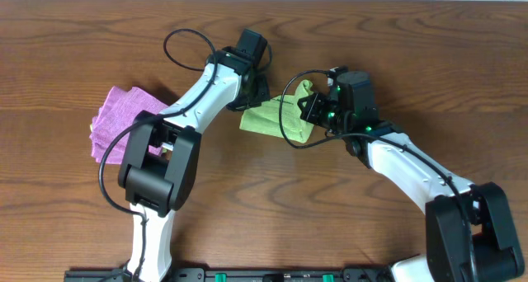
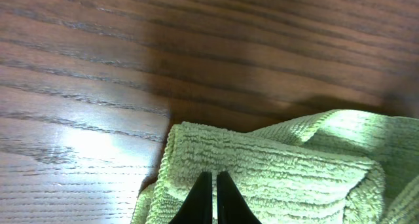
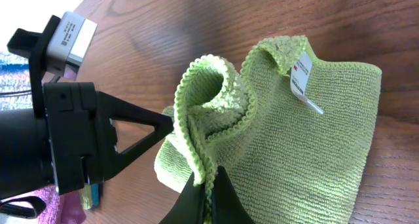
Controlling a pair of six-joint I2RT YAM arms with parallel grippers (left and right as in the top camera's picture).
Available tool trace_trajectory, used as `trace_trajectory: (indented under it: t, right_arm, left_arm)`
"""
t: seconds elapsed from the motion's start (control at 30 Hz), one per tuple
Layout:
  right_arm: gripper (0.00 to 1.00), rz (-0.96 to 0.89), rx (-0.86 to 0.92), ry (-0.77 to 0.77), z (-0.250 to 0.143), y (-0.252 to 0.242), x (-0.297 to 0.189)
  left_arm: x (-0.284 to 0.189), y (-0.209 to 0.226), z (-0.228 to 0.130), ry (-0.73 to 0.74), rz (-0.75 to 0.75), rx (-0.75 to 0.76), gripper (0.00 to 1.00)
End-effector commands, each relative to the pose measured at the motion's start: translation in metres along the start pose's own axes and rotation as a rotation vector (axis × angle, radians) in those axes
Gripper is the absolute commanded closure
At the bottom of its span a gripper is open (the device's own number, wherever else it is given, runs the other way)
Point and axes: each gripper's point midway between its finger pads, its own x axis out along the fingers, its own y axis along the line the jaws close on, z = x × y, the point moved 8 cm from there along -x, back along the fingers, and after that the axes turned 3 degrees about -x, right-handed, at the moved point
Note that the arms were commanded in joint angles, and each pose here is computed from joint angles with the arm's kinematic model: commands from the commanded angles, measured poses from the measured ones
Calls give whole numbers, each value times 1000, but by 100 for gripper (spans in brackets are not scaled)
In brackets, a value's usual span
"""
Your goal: Fold the cloth
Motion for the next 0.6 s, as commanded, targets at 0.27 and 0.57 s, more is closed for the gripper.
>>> trace_trajectory:
  t: [0.27,0.57]
  right_arm:
    - [99,44,-77,-45,7,38,-2]
    - [99,18,-89,-61,4,41,0]
  left_arm:
    - [-42,5,14,-99,-25,-9,94]
    - [-60,25,26,-123,-21,-59,94]
